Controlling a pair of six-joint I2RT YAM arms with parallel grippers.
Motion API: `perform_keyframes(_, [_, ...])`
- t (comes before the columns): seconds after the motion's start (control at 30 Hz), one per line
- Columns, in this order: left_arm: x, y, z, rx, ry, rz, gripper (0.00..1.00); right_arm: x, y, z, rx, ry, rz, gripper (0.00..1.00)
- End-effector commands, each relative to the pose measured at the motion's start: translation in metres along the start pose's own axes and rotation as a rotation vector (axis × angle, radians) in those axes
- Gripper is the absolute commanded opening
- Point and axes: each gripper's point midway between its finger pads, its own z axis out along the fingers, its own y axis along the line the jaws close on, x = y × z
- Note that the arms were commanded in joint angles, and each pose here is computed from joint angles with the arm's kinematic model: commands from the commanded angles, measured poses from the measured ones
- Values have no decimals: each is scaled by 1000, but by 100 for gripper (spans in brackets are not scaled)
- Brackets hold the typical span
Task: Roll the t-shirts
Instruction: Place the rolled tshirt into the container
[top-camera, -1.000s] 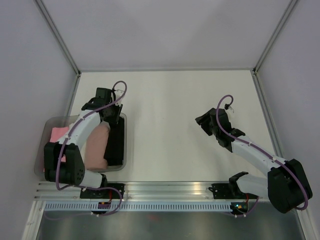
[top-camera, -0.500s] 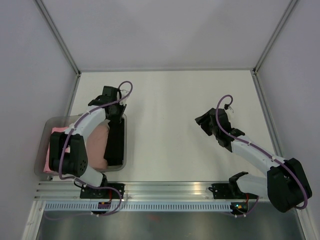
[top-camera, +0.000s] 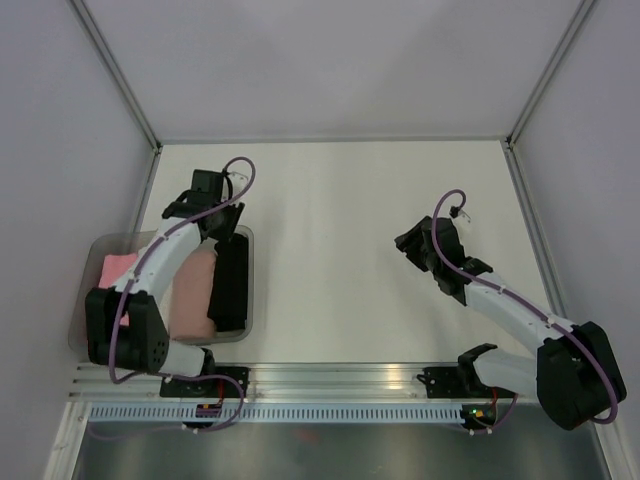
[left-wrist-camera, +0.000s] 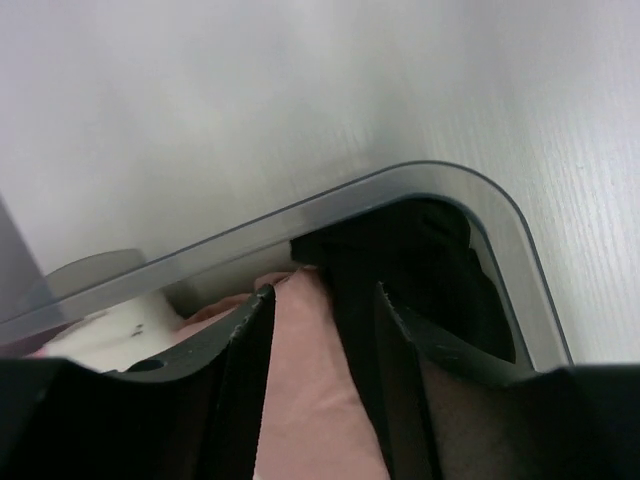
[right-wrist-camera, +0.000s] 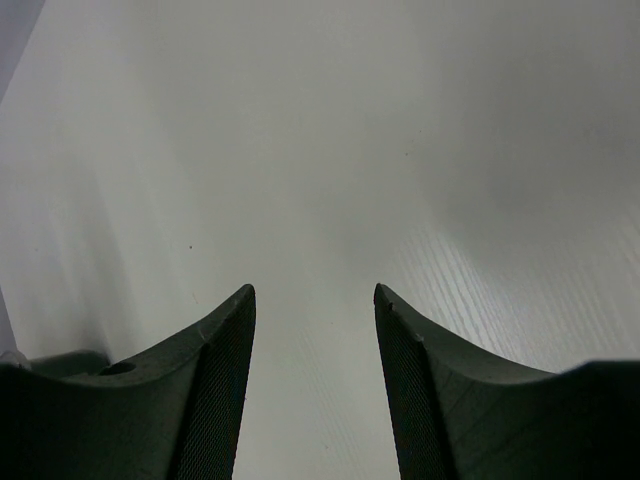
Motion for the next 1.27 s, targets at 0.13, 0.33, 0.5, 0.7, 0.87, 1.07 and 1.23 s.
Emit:
perform_keyframes(0.13, [23, 28, -68, -153, -84, 30, 59, -48, 21, -7, 17, -98, -251, 58])
perform_keyframes(0.33, [104, 65, -66, -280, 52, -128, 65, -78, 30, -5, 17, -152, -305, 61])
perform_keyframes(0.5, [136, 94, -68, -331, 95, -329, 65, -94, 32, 4, 44, -164, -352, 62])
perform_keyframes(0.7, [142, 111, -78, -407, 74, -419, 66, -101, 40, 19, 65, -139, -396, 64])
perform_keyframes(0.87, [152, 106, -74, -412, 84, -458, 66, -102, 60, 27, 5, -130, -385, 64])
perform_keyframes(1.07, [150, 106, -76, -412, 72, -460, 67, -106, 77, 28, -64, -149, -387, 64])
perform_keyframes(1.23, [147, 101, -72, -374, 59, -450, 67, -111, 84, 20, -142, -224, -375, 63])
